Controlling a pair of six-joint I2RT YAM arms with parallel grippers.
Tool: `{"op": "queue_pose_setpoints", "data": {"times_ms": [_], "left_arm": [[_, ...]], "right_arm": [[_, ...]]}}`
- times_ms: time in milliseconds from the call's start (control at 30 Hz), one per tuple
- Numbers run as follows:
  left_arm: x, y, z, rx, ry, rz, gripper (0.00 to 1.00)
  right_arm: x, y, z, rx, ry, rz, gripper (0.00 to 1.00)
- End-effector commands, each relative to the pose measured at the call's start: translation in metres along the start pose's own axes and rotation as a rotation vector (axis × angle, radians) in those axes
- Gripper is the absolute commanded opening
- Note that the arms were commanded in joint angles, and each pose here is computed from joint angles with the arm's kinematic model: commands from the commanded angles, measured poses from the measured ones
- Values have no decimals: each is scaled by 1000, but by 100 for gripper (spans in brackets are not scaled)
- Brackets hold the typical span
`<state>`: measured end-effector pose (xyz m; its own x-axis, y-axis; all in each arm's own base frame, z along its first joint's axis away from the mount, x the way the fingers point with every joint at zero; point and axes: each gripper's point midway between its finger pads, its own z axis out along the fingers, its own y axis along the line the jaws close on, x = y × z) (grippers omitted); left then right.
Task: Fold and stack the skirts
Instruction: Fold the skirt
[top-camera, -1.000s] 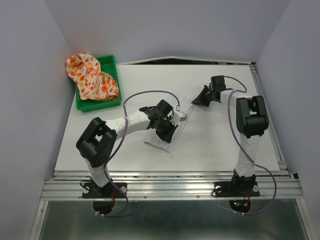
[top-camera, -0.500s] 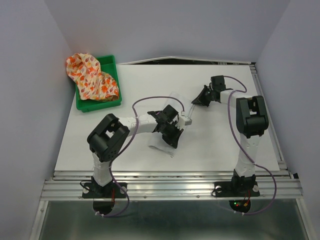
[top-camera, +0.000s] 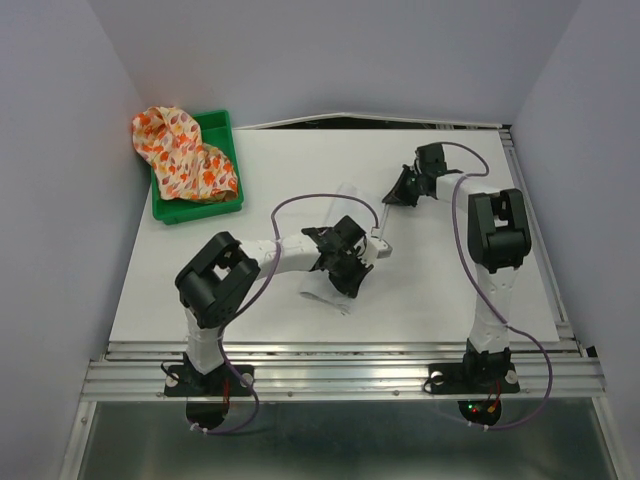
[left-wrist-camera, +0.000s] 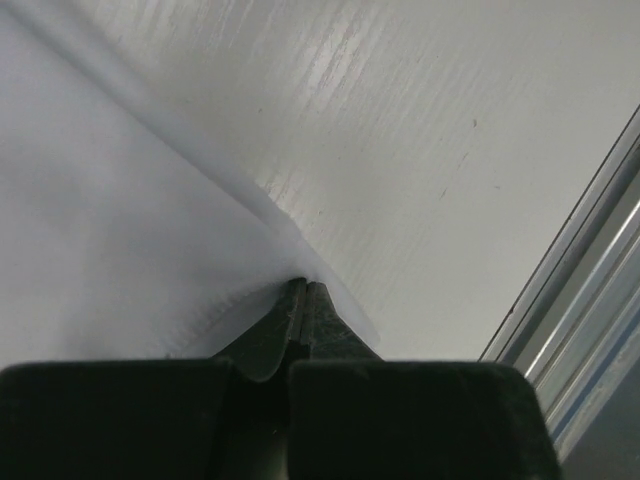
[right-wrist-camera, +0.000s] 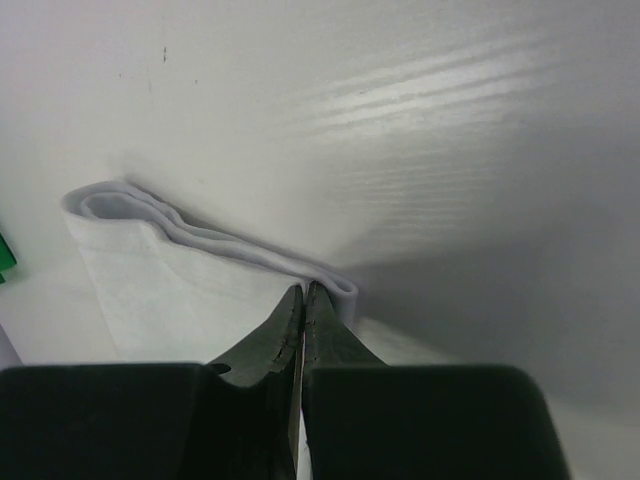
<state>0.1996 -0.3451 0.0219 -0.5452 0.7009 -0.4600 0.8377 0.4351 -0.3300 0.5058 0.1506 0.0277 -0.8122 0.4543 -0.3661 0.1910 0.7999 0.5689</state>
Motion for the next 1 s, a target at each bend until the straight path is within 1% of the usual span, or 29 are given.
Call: {"op": "queue_pose_setpoints", "data": {"times_ms": [0, 67, 100, 133, 167, 200, 233, 267, 300, 333, 367, 400, 467, 500, 567, 600, 633, 667, 733, 767, 833, 867, 900, 933, 967], "left_arm": [[71, 35, -4, -192, 289, 67, 3], [73, 35, -2, -190, 313, 65, 8], [66, 36, -3, -196, 305, 65, 11], [61, 36, -2, -198, 295, 61, 22], [56, 36, -2, -198, 284, 58, 26], [41, 34, -3, -195, 248, 53, 37], [32, 32, -5, -195, 223, 54, 43], [24, 30, -7, -194, 200, 52, 53], [9, 29, -10, -198, 160, 47, 59], [1, 28, -14, -202, 132, 42, 67], [-10, 25, -21, -206, 96, 44, 67], [-21, 25, -26, -217, 58, 39, 68], [-39, 19, -42, -223, -10, 34, 69], [-50, 17, -49, -228, -48, 38, 69], [-71, 9, -72, -231, -135, 63, 72], [-83, 3, -82, -219, -183, 79, 84], [-90, -1, -91, -216, -216, 93, 86], [-100, -9, -109, -214, -270, 110, 89], [-111, -15, -127, -212, -322, 132, 90], [-115, -16, -141, -220, -356, 128, 90], [-114, -10, -152, -229, -377, 105, 90], [-113, 4, -163, -251, -395, 76, 88], [-107, 13, -164, -254, -384, 55, 86], [-103, 23, -168, -258, -381, 35, 80], [-94, 53, -176, -279, -376, -29, 76]], "right_arm": [[5, -48, 18, 180, 21, -64, 1], [6, -46, 18, 169, 37, -74, 1], [6, -42, 17, 151, 40, -81, 1], [4, -37, 14, 137, 39, -84, 1], [4, -34, 11, 126, 41, -88, 1], [5, -30, 9, 107, 49, -91, 4], [1, -22, 1, 91, 38, -98, 5], [-1, -18, -3, 81, 32, -105, 8], [-2, -14, -7, 69, 28, -114, 14], [-5, -10, -11, 64, 23, -121, 16], [-9, -6, -16, 56, 10, -133, 20], [-16, 2, -26, 47, -13, -144, 36], [-24, 12, -36, 30, -38, -170, 52], [-30, 20, -45, 17, -59, -184, 63], [-38, 28, -54, 2, -83, -222, 73], [-47, 38, -64, -13, -114, -246, 86], [-50, 42, -69, -21, -126, -267, 90], [-55, 46, -74, -28, -140, -300, 96], [-63, 62, -86, -71, -166, -334, 100], [-65, 66, -89, -83, -169, -350, 100], [-64, 81, -97, -144, -158, -370, 100], [-62, 88, -102, -175, -152, -379, 100], [-48, 103, -105, -245, -110, -394, 97], [-39, 110, -105, -276, -86, -396, 95], [-26, 116, -105, -306, -47, -388, 92]]}}
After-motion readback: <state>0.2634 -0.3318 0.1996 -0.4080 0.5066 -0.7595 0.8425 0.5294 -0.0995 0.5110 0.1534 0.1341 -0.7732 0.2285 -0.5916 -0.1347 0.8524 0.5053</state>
